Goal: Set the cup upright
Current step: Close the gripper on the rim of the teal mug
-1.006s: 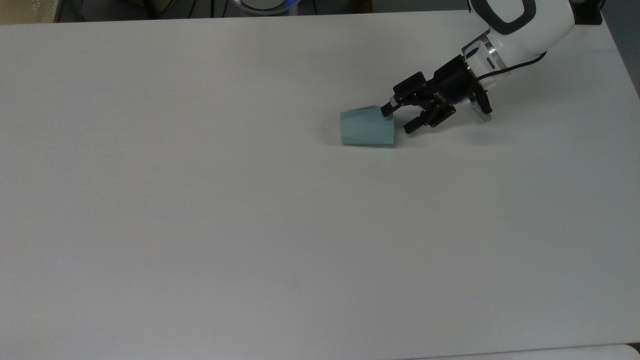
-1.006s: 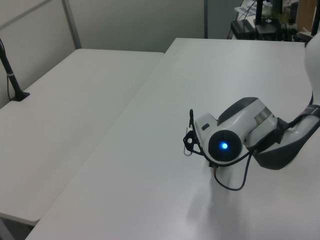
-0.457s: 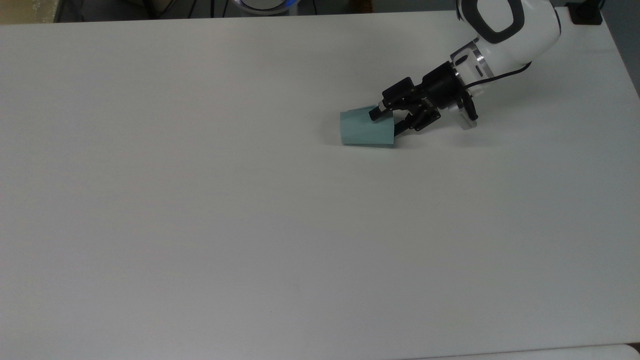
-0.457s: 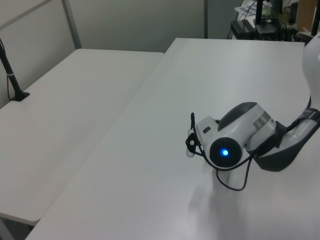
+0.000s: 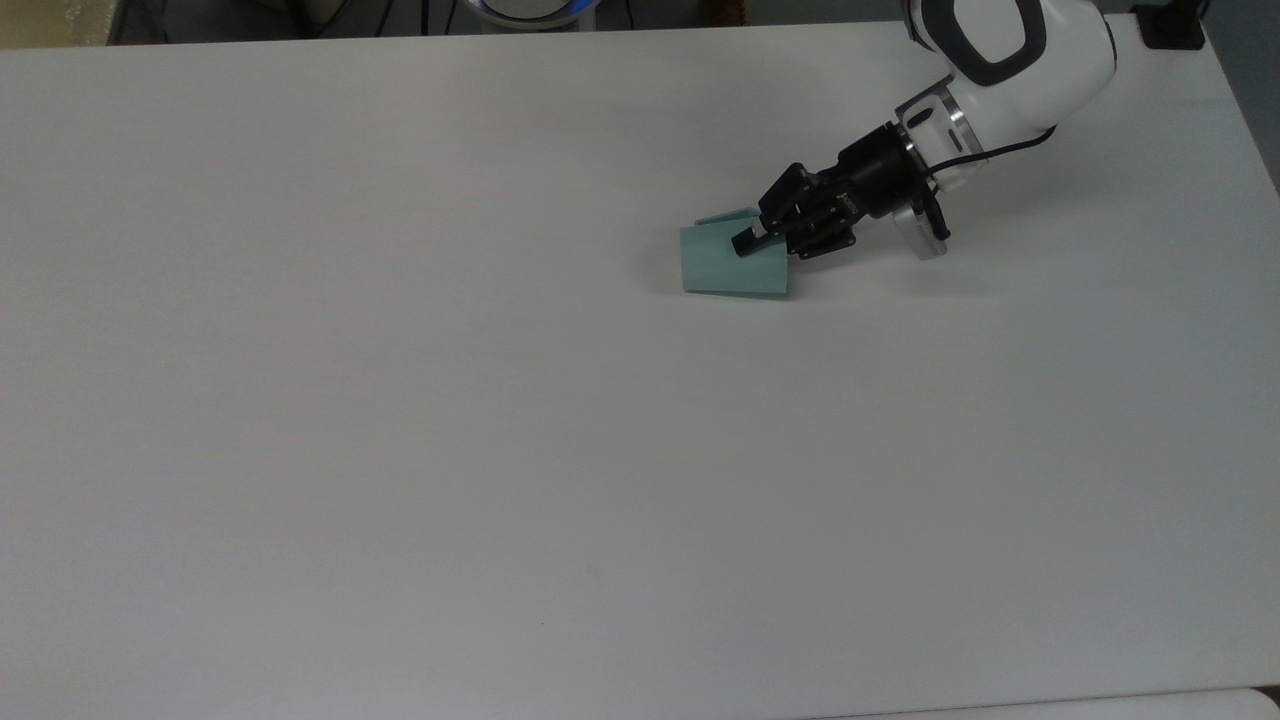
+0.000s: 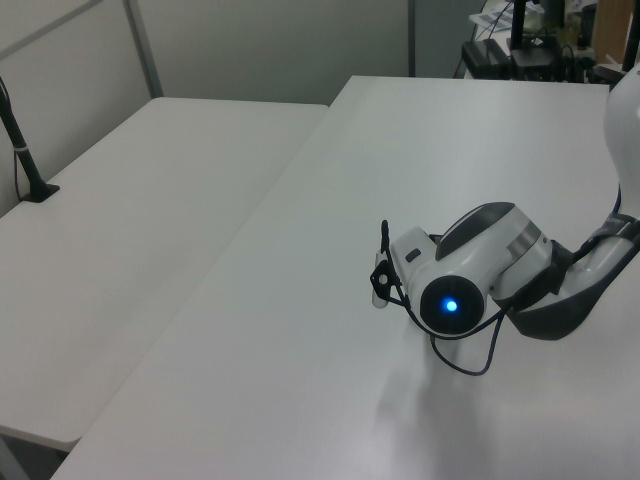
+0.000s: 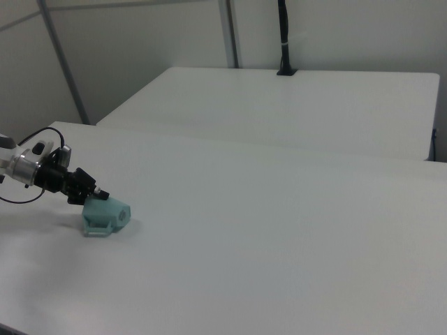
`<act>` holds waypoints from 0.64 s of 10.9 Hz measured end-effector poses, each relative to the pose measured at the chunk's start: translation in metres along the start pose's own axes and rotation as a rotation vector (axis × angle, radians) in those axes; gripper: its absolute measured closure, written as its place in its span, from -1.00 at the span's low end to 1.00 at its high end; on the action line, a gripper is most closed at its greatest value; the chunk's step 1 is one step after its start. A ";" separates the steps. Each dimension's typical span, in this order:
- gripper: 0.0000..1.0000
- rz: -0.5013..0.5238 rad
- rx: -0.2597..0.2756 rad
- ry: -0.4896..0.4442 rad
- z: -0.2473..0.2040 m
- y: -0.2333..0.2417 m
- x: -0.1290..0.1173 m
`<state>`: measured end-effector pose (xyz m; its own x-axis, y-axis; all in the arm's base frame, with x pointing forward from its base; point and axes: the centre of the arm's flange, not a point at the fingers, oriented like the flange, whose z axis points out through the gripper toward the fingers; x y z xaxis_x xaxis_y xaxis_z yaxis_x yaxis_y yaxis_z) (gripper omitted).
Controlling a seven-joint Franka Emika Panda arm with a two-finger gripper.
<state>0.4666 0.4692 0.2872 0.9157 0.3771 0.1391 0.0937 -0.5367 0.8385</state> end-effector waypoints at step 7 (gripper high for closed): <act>0.68 -0.022 -0.026 0.000 0.001 0.002 -0.003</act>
<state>0.4643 0.4667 0.2880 0.9137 0.3881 0.1205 0.1031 -0.5083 0.8550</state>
